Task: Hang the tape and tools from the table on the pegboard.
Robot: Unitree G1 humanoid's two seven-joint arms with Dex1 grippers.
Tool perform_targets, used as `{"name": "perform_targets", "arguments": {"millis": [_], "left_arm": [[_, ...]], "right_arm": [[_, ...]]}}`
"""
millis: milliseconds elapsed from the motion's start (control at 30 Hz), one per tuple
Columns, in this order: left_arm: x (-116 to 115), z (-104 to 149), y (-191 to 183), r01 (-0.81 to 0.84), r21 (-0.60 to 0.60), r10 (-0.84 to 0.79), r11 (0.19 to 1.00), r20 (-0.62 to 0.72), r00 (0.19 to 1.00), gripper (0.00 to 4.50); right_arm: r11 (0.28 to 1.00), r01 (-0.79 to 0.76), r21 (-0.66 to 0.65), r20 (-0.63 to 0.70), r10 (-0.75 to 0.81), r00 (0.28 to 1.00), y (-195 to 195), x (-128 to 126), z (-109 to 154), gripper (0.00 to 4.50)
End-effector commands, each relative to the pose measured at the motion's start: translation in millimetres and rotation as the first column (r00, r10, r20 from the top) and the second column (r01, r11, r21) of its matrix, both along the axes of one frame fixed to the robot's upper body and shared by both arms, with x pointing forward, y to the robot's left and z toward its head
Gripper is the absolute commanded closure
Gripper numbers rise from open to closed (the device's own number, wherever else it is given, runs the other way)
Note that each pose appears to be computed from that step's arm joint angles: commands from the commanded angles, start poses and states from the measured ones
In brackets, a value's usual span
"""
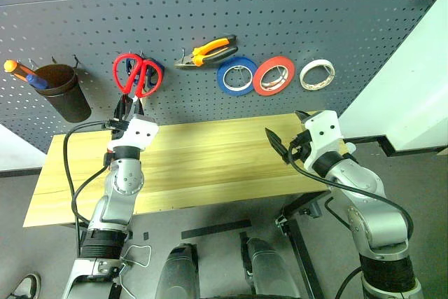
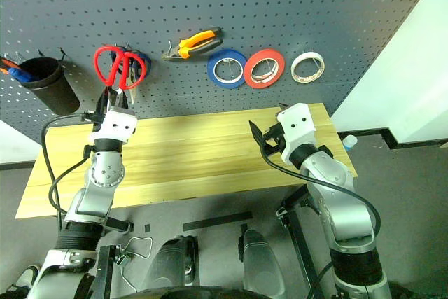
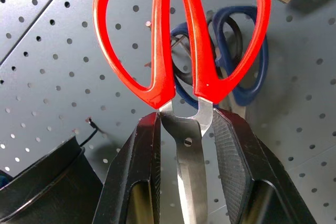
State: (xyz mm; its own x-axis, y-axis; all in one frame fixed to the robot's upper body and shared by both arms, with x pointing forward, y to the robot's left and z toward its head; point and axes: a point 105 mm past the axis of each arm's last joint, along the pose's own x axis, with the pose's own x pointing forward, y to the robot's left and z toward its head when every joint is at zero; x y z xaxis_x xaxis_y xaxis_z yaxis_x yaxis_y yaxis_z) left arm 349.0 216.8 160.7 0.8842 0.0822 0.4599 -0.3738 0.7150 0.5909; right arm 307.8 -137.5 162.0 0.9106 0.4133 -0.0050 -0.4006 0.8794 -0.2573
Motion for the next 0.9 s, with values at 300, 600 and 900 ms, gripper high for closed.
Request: {"name": "perform_targets", "arguments": {"millis": [300,600,900], "left_arm": [[22.9,10.4,-3.2,-0.04,-0.108,0.043,0.993,0.02,0.999,3.42],[42.0,5.8,-20.5,-0.027,-0.165,0.023,0.986,-0.025,0.999,3.42],[37.6,0.0,-8.1,-0.062,-0.226,0.055,0.972,-0.038,0.998,0.78]], "right_arm": [[1.0,-0.015,0.0,0.058,0.015,0.998,5.4,-5.3,14.6,0.0],[1.0,-0.019,0.0,0.056,0.019,0.998,7.7,-4.5,13.6,0.0],[1.0,-0.02,0.002,0.056,0.02,0.998,8.8,-2.0,12.7,0.0]]}}
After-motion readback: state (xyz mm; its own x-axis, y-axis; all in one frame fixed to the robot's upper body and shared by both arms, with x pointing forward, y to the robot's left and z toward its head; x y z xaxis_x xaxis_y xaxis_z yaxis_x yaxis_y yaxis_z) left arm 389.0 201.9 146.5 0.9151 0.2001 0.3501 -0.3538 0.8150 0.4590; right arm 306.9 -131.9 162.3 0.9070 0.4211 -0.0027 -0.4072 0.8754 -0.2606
